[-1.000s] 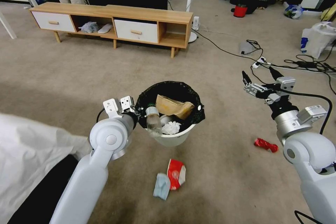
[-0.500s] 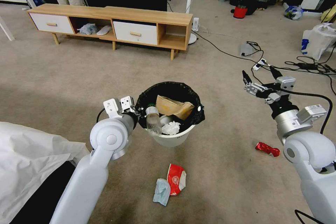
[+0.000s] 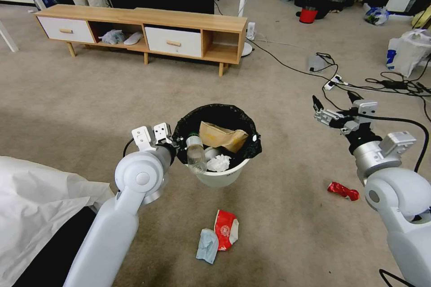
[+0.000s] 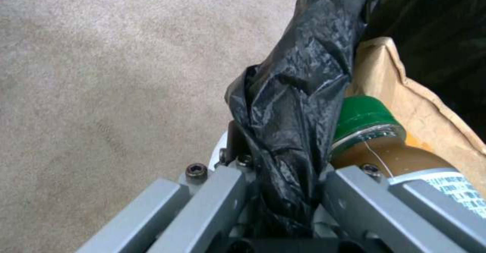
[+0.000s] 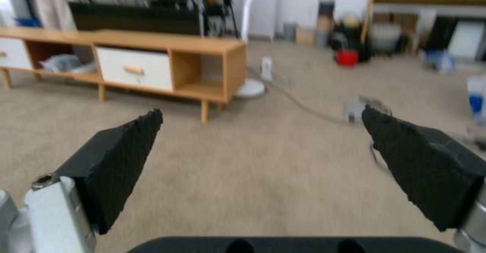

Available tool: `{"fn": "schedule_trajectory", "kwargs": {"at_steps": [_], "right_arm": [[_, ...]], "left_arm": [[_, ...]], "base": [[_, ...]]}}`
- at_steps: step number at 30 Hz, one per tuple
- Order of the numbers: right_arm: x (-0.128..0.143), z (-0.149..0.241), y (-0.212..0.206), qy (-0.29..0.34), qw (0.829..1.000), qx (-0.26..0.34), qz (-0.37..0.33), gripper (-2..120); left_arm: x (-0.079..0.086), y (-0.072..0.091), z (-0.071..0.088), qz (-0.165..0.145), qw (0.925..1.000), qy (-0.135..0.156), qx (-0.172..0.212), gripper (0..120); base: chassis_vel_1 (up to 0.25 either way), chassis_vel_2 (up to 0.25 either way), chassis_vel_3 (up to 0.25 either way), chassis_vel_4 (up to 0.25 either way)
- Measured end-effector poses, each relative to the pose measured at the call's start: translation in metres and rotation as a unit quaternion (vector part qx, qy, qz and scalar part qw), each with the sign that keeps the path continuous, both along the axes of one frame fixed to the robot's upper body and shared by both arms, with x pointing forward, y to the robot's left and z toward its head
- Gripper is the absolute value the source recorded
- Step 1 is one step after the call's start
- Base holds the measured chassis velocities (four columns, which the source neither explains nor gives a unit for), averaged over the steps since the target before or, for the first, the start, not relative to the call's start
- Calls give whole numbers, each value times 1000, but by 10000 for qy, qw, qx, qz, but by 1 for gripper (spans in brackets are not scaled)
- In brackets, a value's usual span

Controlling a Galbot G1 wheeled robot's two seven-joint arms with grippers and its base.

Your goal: Pick up the trash bin and place the garbage on the floor into it.

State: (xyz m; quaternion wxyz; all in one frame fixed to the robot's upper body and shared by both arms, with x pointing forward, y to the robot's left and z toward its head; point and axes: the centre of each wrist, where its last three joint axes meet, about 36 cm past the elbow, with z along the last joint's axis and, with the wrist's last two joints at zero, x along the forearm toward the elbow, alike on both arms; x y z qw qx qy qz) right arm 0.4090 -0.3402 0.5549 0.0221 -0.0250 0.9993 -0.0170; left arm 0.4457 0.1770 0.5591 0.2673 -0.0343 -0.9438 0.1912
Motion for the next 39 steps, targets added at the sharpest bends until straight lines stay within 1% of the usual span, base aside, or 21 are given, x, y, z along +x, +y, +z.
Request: {"fn": "schedule_trajectory", "kwargs": {"at_steps": [2, 3, 4, 5, 6, 7, 8, 11, 14, 17, 18, 21, 22, 24, 25, 27, 39], "right_arm": [[2, 3, -1, 206, 9997, 75, -98, 100], [3, 4, -2, 561, 9979, 148, -300, 100], [3, 4, -2, 561, 9979, 148, -300, 100], [1, 3, -4, 958, 9942, 270, -418, 100], [1, 3, -4, 958, 9942, 270, -418, 100], [-2, -4, -5, 1293, 9900, 251, -506, 100], [-4, -8, -3, 1436, 9879, 262, -529, 100], [-5, -11, -1, 1530, 9863, 288, -548, 100], [-7, -17, 4, 1721, 9829, 346, -558, 100], [-11, -25, 9, 2048, 9769, 340, -497, 100], [-11, -25, 9, 2048, 9769, 340, -497, 100], [-14, -32, 18, 2501, 9666, 387, -397, 100], [-14, -32, 18, 2501, 9666, 387, -397, 100], [-15, -33, 24, 2763, 9596, 432, -295, 100], [-15, -33, 24, 2763, 9596, 432, -295, 100], [-16, -33, 30, 2989, 9531, 456, -164, 100], [-22, -46, 57, 3379, 9388, 562, 350, 100]], "left_arm": [[0, 1, 1, 5, 10000, -6, -1, 2], [0, 3, 1, 24, 10000, -15, 2, 2], [0, 3, 1, 24, 10000, -15, 2, 2], [0, 5, 2, 48, 10000, -30, 6, 2], [0, 5, 2, 48, 10000, -30, 6, 2], [1, 8, 4, 74, 10000, -46, -1, 2], [1, 8, 4, 81, 10000, -50, -6, 2], [0, 8, 5, 77, 10000, -53, -10, 2], [0, 9, 6, 74, 9999, -72, -14, 2], [0, 10, 8, 83, 9999, -89, -17, 2], [0, 10, 8, 83, 9999, -89, -17, 2], [0, 10, 8, 94, 9999, -84, -7, 2], [0, 10, 8, 94, 9999, -84, -7, 2], [0, 10, 8, 96, 9999, -72, -8, 2], [0, 10, 8, 96, 9999, -72, -8, 2], [-1, 10, 7, 99, 9999, -59, -9, 2], [0, 7, 3, 102, 9999, -9, -1, 2]], "base": [[0, 0, 0, 0], [0, 0, 0, 0], [0, 0, 0, 0], [0, 0, 0, 0], [0, 0, 0, 0], [0, 0, 0, 0], [0, 0, 0, 0], [0, 0, 0, 0], [0, 0, 0, 0], [0, 0, 0, 0], [0, 0, 0, 0], [0, 0, 0, 0], [0, 0, 0, 0], [0, 0, 0, 0], [0, 0, 0, 0], [0, 0, 0, 0], [0, 0, 0, 0]]}}
